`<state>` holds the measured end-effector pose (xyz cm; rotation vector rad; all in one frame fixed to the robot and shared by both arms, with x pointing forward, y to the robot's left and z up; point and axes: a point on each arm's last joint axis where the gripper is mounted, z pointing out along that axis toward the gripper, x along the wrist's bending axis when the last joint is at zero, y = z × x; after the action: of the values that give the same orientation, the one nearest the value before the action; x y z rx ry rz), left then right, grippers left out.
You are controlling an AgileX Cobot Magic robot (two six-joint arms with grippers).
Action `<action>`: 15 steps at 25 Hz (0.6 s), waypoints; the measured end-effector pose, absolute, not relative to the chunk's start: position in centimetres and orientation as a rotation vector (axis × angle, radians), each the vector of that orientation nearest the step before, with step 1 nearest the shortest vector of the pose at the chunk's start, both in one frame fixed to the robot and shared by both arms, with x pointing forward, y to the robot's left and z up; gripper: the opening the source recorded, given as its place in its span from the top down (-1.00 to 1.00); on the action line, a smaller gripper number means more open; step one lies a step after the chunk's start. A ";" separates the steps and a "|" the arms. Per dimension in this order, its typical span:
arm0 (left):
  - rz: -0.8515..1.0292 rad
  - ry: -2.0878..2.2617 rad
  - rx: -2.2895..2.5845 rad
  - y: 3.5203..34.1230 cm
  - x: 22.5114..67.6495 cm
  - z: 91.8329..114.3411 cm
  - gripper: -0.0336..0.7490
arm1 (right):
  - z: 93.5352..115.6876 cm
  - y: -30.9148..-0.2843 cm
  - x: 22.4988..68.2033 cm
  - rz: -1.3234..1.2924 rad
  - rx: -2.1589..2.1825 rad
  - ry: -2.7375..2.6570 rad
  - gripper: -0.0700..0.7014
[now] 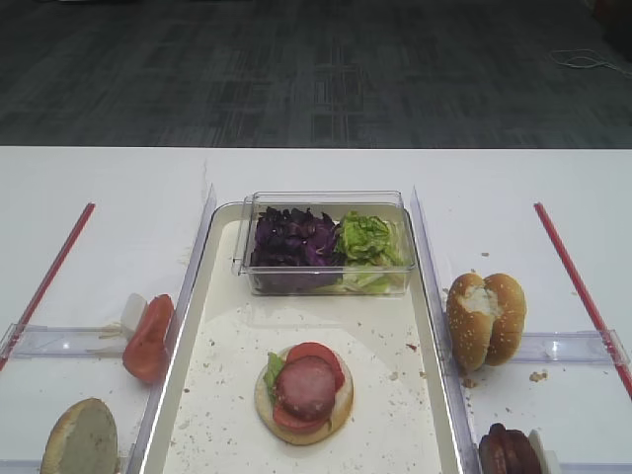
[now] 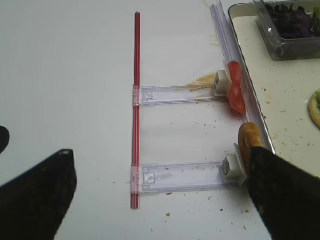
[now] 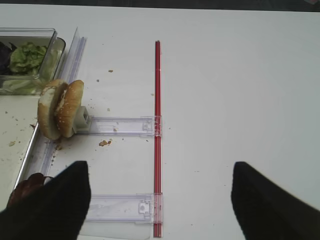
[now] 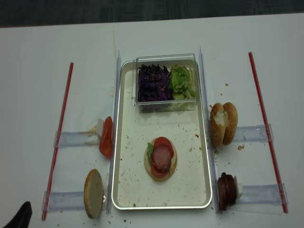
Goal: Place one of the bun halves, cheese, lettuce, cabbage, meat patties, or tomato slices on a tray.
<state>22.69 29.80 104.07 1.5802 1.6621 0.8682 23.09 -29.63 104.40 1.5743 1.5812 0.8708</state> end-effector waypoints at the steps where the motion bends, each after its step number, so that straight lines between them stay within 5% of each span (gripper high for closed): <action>1: 0.868 1.662 1.580 29.8 22.7 104.1 -0.80 | 104.4 -29.6 23.1 0.871 1.574 1.581 -0.76; 15: 0.868 1.662 1.580 29.8 22.7 104.1 -0.80 | 104.4 -29.6 23.1 0.871 1.574 1.581 -0.76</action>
<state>22.69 29.80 104.07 1.5802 1.6621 0.8682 23.09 -29.63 104.40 1.5743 1.5812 0.8708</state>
